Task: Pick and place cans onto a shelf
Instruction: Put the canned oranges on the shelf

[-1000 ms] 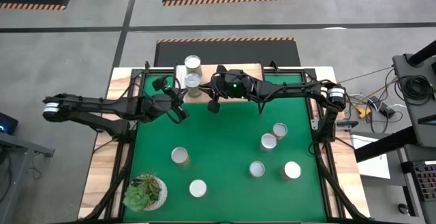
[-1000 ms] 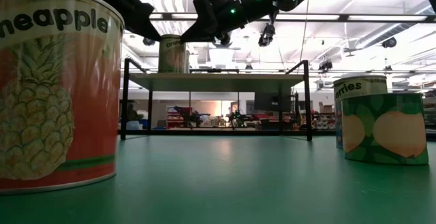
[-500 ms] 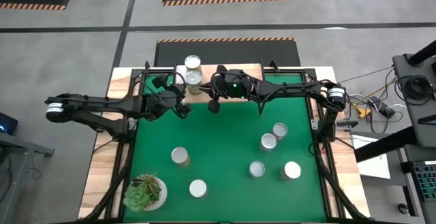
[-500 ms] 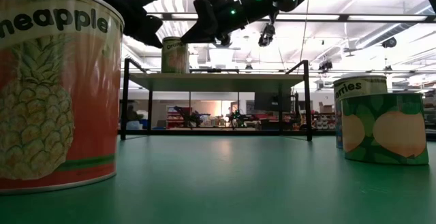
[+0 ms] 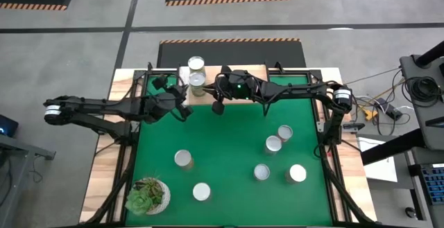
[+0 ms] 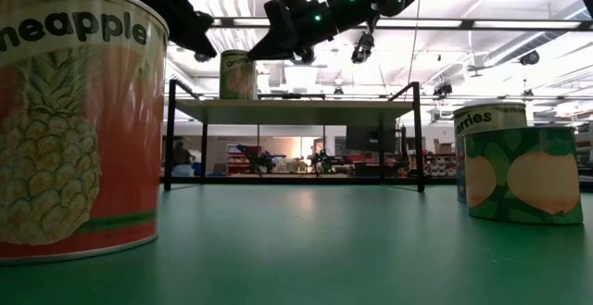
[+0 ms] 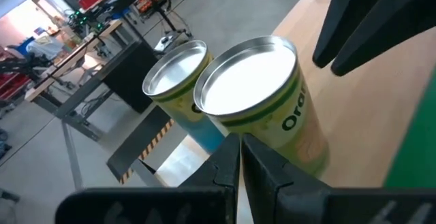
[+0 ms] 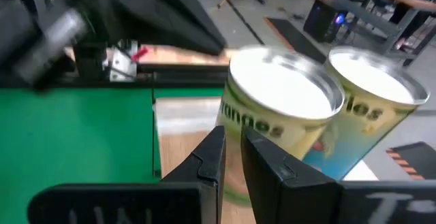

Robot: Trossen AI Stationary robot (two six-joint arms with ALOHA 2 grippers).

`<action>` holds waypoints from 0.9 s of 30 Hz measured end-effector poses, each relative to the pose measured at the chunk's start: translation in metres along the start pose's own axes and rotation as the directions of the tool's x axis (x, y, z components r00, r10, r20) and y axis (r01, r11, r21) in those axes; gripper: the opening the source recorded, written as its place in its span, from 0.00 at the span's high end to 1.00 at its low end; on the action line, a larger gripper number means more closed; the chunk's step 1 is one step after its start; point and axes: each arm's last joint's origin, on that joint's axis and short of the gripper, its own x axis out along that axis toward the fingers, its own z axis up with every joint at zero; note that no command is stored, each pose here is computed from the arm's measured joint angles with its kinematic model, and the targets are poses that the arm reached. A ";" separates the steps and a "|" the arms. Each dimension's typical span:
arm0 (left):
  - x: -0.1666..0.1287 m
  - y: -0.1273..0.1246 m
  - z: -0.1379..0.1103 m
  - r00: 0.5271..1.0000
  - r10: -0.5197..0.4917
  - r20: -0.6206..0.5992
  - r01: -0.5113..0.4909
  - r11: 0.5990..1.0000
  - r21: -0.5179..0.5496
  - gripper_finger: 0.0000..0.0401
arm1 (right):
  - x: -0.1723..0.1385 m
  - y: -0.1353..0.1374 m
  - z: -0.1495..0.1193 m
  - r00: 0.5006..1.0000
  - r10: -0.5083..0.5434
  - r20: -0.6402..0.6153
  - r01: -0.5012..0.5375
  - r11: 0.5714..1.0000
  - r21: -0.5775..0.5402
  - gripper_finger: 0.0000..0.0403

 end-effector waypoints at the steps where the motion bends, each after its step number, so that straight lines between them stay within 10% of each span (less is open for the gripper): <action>1: -0.004 0.002 0.000 1.000 -0.008 0.006 0.008 1.000 -0.003 1.00 | -0.001 0.000 -0.001 1.000 0.004 -0.021 -0.004 1.000 -0.006 0.91; 10: -0.031 0.014 -0.002 0.991 -0.128 0.045 0.129 0.991 -0.029 1.00 | 0.002 -0.010 -0.019 0.970 -0.165 -0.178 0.150 0.984 -0.096 0.91; 27: -0.030 0.013 -0.003 0.991 -0.130 0.038 0.131 0.991 -0.027 1.00 | 0.032 0.001 -0.039 0.978 -0.149 -0.145 0.136 0.986 -0.095 0.91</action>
